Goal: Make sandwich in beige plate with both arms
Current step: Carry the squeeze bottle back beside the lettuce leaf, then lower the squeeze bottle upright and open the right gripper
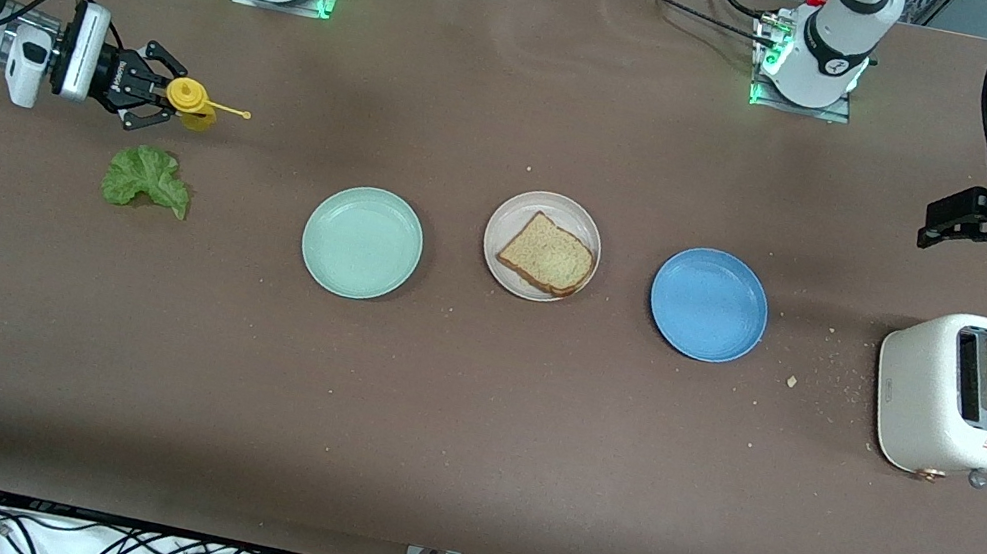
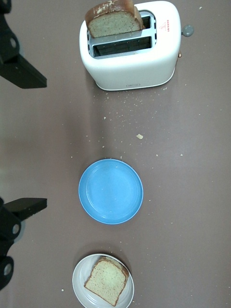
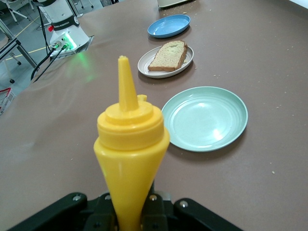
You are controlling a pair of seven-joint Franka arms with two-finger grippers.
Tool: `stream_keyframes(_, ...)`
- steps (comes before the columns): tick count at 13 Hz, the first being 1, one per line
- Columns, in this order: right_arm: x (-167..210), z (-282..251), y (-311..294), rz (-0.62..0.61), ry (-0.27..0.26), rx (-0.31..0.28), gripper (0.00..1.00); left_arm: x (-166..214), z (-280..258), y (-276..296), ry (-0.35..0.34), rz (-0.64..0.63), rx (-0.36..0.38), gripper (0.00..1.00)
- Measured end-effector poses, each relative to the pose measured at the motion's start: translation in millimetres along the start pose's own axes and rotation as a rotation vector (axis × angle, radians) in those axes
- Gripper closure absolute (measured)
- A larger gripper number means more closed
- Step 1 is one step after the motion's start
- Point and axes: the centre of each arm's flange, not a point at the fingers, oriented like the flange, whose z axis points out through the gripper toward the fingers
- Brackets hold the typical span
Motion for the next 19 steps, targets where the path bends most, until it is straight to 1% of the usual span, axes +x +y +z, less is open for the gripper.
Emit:
stream_keyframes(6,10,9,7,-0.013,0.002,-0.014,0.93,0,0,0,0.000,0.000,0.000,0.00)
stream_keyframes(8,18,30,13,-0.016,0.024,-0.005,0.93,0,0,0,0.000,0.000,0.000,0.00)
stream_keyframes(10,14,54,20,-0.007,0.024,0.009,0.93,0,0,0,0.000,0.000,0.000,0.00)
stream_keyframes(12,0,60,23,-0.013,0.030,0.014,0.93,0,0,0,0.000,0.000,0.000,0.00)
stream_keyframes(13,-10,60,24,-0.019,0.043,0.013,0.93,0,0,0,0.000,0.000,0.000,0.00)
stream_keyframes(16,-43,57,23,-0.040,0.090,0.011,0.93,0,0,0,0.000,0.000,0.000,0.00)
stream_keyframes(19,-71,67,21,-0.060,0.151,0.032,0.93,0,0,0,0.000,-0.001,0.000,0.00)
